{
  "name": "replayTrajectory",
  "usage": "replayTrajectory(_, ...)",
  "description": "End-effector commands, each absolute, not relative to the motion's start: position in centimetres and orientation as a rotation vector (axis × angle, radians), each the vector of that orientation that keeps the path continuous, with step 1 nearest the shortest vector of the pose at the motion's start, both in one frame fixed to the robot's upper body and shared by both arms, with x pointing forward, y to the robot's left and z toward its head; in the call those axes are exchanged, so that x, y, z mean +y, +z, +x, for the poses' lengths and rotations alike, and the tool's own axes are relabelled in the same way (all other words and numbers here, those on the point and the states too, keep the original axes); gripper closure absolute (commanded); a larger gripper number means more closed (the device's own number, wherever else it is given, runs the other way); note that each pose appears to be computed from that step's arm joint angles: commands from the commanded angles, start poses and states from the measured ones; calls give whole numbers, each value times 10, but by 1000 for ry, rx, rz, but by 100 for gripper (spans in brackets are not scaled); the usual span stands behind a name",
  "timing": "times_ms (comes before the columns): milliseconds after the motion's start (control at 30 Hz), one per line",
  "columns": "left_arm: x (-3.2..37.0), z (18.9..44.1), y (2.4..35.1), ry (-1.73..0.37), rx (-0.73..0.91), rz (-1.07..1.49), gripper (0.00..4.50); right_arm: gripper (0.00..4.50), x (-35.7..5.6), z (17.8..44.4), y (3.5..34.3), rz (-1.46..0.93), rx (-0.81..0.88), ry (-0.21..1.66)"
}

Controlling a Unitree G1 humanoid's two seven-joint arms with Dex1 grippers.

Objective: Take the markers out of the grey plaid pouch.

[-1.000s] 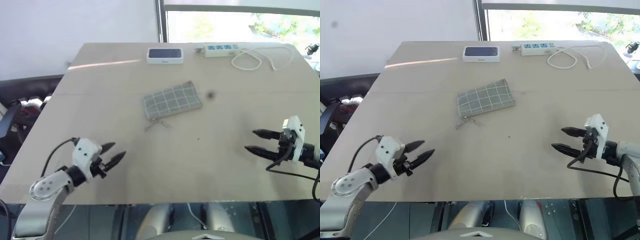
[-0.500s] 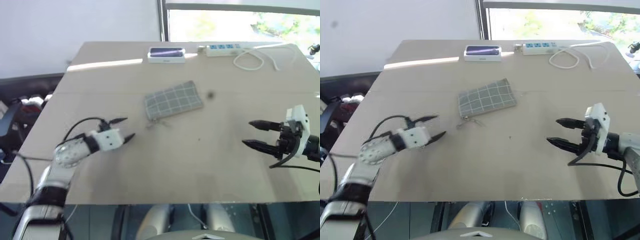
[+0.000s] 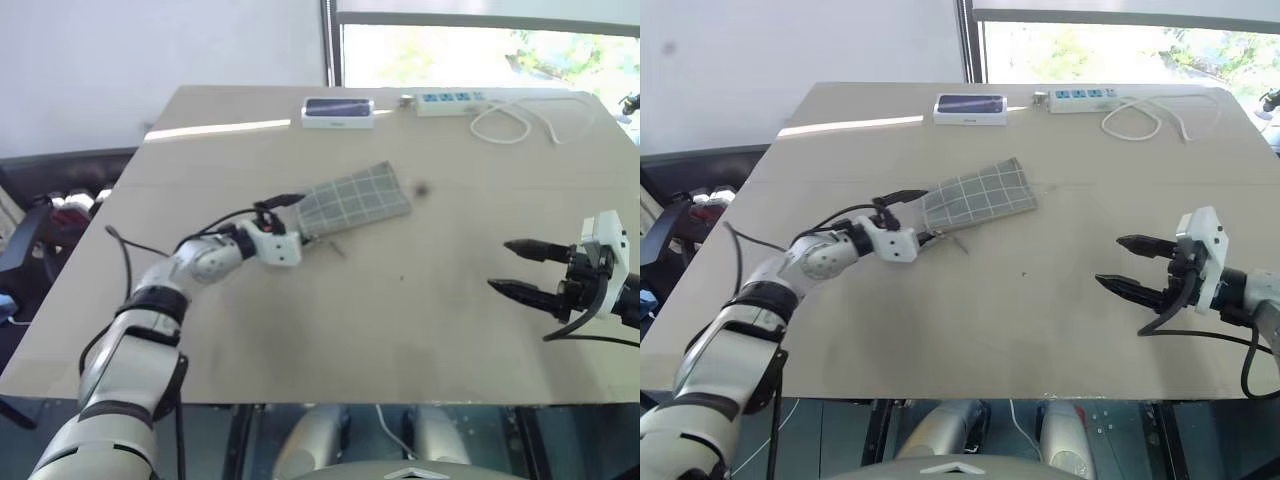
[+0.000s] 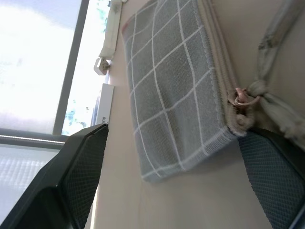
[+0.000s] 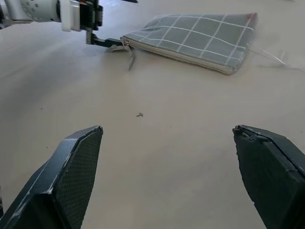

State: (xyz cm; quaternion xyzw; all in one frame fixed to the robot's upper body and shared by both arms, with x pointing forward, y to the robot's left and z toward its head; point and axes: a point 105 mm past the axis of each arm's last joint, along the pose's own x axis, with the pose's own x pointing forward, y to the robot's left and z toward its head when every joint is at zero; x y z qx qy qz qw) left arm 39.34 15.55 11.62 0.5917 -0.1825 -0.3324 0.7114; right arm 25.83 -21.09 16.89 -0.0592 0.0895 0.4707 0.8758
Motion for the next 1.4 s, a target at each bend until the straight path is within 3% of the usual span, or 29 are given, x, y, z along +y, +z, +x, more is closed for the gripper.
replayTrajectory(33, 145, 393, 85, -787, -348, 1372, 30, 5, -198, 261, 179, -169, 149, 1021)
replayTrajectory(67, 140, 394, 85, -779, -362, 1372, 46, 5, -195, 262, 181, -166, 140, 1029)
replayTrajectory(133, 129, 400, 87, -746, -397, 1385, 118, 5, -188, 266, 184, -168, 122, 1041)
replayTrajectory(333, 109, 403, 92, -725, -481, 1413, 416, 5, -178, 271, 185, -173, 109, 1061)
replayTrajectory(367, 106, 403, 93, -725, -491, 1397, 448, 5, -176, 273, 184, -172, 110, 1059)
replayTrajectory(600, 77, 394, 105, -781, -559, 1262, 448, 5, -146, 287, 158, -213, 163, 1052)
replayTrajectory(867, 35, 371, 116, -873, -657, 1194, 448, 5, -111, 322, 133, -276, 217, 945)
replayTrajectory(1067, 23, 361, 117, -899, -679, 1193, 448, 5, -100, 325, 121, -220, 323, 938)
replayTrajectory(1167, 21, 359, 117, -907, -682, 1202, 450, 138, -93, 322, 126, -173, 319, 959)
replayTrajectory(1367, 21, 359, 115, -914, -676, 1219, 450, 447, -91, 320, 133, -177, 309, 960)
replayTrajectory(1400, 21, 359, 114, -915, -673, 1224, 450, 447, -91, 319, 135, -178, 302, 958)
